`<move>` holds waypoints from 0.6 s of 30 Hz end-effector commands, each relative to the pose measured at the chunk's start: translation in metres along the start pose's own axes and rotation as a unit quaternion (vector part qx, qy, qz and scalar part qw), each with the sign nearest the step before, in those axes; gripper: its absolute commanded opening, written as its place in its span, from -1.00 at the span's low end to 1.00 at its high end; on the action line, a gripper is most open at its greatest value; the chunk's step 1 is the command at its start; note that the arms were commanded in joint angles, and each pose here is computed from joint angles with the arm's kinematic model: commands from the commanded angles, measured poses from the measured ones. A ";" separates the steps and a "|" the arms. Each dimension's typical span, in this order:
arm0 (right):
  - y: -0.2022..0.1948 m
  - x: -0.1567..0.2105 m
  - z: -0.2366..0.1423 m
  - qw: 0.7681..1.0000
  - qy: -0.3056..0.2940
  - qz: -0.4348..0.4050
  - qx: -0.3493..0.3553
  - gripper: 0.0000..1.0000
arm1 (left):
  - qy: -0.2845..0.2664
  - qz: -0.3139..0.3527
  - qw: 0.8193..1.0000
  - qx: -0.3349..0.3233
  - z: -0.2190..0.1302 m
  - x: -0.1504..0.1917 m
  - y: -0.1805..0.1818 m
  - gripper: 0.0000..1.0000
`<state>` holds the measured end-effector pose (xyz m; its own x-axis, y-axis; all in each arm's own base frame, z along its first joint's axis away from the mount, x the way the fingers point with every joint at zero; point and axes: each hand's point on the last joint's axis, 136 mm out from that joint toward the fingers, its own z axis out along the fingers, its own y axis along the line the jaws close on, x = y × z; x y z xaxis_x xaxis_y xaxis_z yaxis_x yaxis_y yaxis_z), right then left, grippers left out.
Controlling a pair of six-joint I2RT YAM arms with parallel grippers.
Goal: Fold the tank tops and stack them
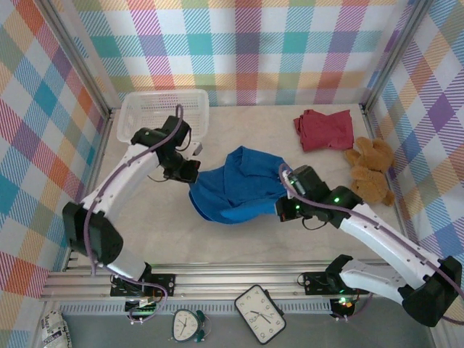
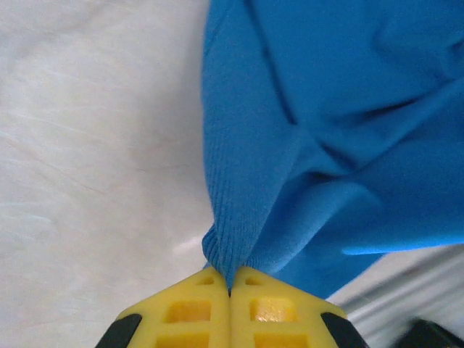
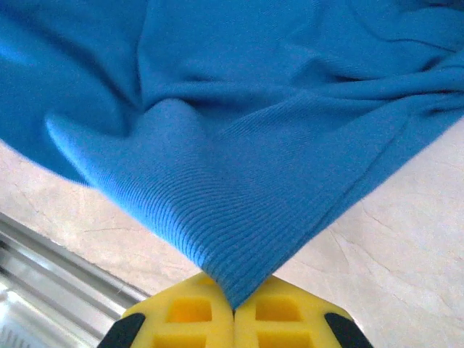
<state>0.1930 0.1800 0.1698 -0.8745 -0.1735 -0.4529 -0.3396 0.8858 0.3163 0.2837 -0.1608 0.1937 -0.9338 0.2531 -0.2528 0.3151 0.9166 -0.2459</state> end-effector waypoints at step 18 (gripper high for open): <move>-0.013 -0.096 0.138 0.984 0.117 0.037 -0.133 -0.55 | 0.080 -0.147 0.984 -0.062 0.104 -0.011 0.069 -1.00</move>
<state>0.3139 0.2266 0.0870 -0.9581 -0.2292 -0.1721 -0.2853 0.8197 0.4967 0.3275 -0.1386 0.0819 -0.9992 0.0340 -0.0200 0.0370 0.9825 -0.1823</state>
